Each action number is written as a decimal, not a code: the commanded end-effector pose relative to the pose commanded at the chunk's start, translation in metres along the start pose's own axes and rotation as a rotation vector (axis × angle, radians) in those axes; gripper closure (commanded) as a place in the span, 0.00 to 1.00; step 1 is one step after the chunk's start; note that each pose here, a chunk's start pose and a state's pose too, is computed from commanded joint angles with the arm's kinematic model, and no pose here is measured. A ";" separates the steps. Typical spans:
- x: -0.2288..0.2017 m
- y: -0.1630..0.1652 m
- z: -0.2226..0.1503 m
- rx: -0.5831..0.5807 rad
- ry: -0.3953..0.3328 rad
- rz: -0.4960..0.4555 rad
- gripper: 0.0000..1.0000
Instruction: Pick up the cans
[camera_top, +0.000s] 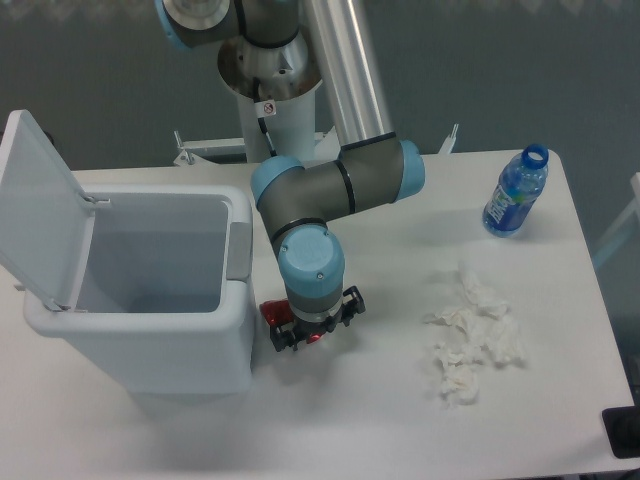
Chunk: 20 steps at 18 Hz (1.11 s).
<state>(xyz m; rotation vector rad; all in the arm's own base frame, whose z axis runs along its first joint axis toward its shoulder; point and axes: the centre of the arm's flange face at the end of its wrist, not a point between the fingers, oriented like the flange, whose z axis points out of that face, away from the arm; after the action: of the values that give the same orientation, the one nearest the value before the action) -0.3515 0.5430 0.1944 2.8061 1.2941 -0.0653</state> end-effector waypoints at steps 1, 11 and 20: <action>0.000 0.000 0.000 -0.002 0.000 0.002 0.07; -0.003 -0.002 -0.001 0.000 -0.006 0.032 0.36; -0.004 -0.002 -0.004 0.005 -0.004 0.041 0.49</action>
<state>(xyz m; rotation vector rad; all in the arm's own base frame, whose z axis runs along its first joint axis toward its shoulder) -0.3555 0.5409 0.1983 2.8335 1.2364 -0.0724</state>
